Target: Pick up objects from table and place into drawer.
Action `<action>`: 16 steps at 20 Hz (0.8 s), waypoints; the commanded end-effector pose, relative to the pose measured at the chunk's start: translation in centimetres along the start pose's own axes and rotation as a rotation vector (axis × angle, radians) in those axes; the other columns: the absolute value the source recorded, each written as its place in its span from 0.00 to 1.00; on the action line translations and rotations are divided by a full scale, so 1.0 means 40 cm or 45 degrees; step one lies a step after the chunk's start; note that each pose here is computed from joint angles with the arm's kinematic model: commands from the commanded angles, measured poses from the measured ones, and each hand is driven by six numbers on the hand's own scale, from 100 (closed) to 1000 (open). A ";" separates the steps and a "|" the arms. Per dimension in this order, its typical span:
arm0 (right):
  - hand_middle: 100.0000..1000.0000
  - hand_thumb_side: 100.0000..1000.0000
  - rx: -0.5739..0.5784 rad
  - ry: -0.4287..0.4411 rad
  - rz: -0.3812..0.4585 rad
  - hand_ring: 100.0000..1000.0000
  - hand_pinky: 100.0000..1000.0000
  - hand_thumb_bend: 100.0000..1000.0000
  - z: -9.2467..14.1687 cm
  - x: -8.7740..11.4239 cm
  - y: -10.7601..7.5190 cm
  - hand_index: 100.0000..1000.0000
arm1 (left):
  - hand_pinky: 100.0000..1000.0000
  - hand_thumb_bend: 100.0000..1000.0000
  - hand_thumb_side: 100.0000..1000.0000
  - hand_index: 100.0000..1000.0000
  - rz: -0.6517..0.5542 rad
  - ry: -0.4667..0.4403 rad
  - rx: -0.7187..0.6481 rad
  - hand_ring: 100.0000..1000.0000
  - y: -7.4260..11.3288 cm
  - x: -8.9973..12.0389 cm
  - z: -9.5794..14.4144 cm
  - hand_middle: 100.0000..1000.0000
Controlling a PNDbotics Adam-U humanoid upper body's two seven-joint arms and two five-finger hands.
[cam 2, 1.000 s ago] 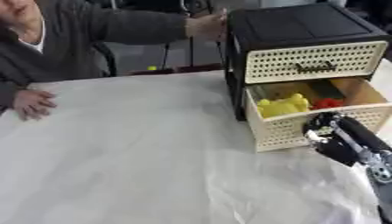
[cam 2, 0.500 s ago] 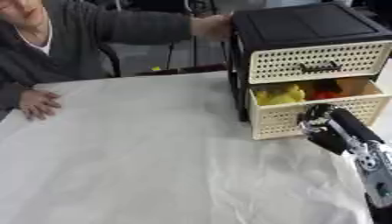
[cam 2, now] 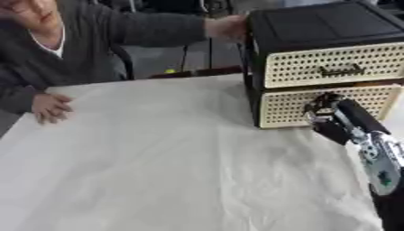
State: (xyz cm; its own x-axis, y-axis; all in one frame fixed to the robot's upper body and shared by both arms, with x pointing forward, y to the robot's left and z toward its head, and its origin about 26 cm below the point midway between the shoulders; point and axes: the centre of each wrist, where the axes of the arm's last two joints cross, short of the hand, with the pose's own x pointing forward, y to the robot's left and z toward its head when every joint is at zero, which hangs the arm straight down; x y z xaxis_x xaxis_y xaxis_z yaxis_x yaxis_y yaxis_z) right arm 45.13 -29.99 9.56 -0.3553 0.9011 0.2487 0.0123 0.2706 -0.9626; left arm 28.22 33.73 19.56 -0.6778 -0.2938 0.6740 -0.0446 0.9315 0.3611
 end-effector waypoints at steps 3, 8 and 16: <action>0.78 1.00 -0.091 0.007 0.059 0.75 0.46 0.00 -0.017 -0.009 -0.065 0.58 | 0.49 0.12 0.85 0.69 0.002 -0.030 -0.034 0.48 -0.002 0.013 -0.004 0.46; 0.73 0.93 -0.179 -0.074 0.101 0.69 0.45 0.00 -0.004 0.009 -0.090 0.58 | 0.49 0.11 0.86 0.68 -0.001 -0.012 -0.049 0.47 -0.004 0.009 0.002 0.45; 0.63 0.83 -0.465 -0.222 0.044 0.60 0.40 0.00 0.115 0.054 -0.169 0.56 | 0.49 0.09 0.89 0.67 -0.050 0.071 -0.067 0.47 0.002 -0.002 0.030 0.44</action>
State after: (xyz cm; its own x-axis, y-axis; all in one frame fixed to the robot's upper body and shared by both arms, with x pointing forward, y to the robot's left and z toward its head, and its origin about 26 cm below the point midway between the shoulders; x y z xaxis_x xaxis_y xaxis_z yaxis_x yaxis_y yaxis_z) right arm 40.48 -31.12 13.05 -0.4681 0.8605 0.2012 0.2663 0.3545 -0.8963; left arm 27.62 33.87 17.89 -0.6217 -0.3204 0.7147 -0.0116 0.9162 0.4006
